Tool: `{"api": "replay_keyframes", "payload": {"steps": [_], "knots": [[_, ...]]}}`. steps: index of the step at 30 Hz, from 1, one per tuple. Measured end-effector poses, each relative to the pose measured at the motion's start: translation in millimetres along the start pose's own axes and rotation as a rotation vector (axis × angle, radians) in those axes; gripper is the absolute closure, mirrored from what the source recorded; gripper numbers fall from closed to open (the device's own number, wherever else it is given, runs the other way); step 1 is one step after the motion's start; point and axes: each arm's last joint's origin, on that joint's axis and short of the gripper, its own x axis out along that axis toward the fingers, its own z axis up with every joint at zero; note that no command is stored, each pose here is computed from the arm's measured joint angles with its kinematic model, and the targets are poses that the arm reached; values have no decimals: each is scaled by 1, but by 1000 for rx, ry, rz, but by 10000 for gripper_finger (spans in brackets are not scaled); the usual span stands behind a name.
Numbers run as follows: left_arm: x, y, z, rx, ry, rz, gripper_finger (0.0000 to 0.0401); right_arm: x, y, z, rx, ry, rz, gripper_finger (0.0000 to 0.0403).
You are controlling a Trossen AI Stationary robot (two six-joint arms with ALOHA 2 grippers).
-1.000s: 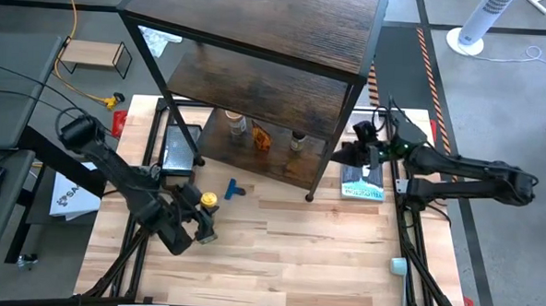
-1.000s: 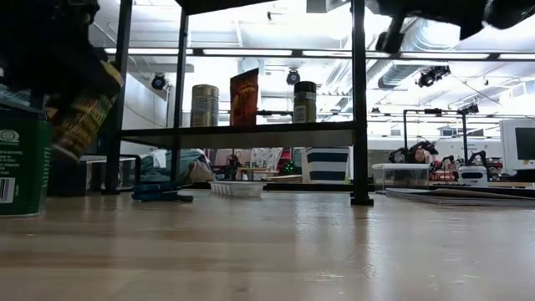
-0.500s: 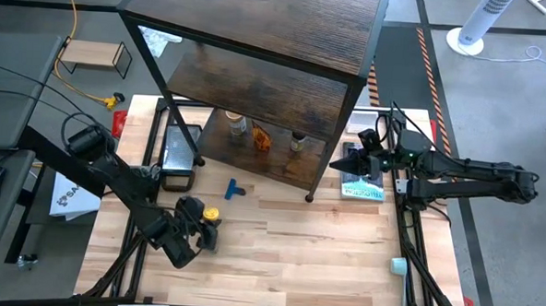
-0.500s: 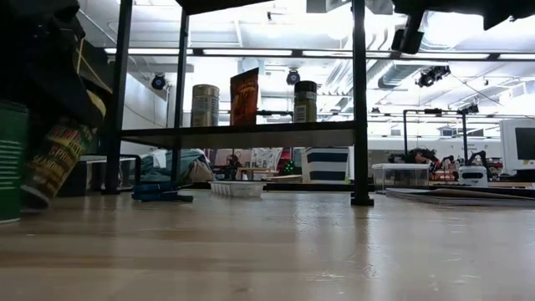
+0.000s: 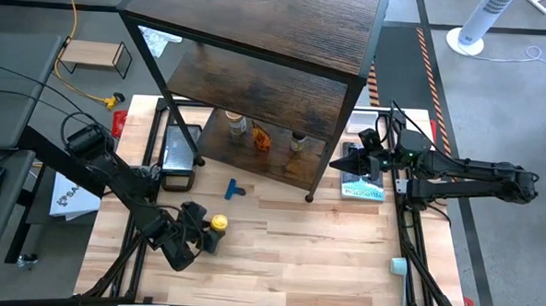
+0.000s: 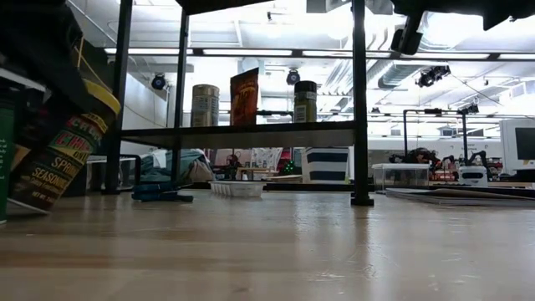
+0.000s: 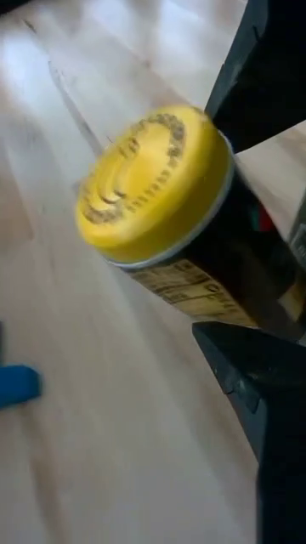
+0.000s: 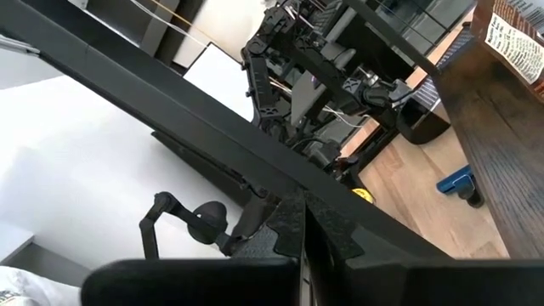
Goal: Shelf spices
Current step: Remove the yellow seasoning can from the shelf
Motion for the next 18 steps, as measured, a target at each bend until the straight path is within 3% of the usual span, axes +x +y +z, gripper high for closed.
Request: {"api": "replay_keyframes", "payload": {"steps": [18], "knots": [[-16, -4, -14, -53, 58, -51, 78, 0, -1, 0, -14, 10, -2, 403]]}}
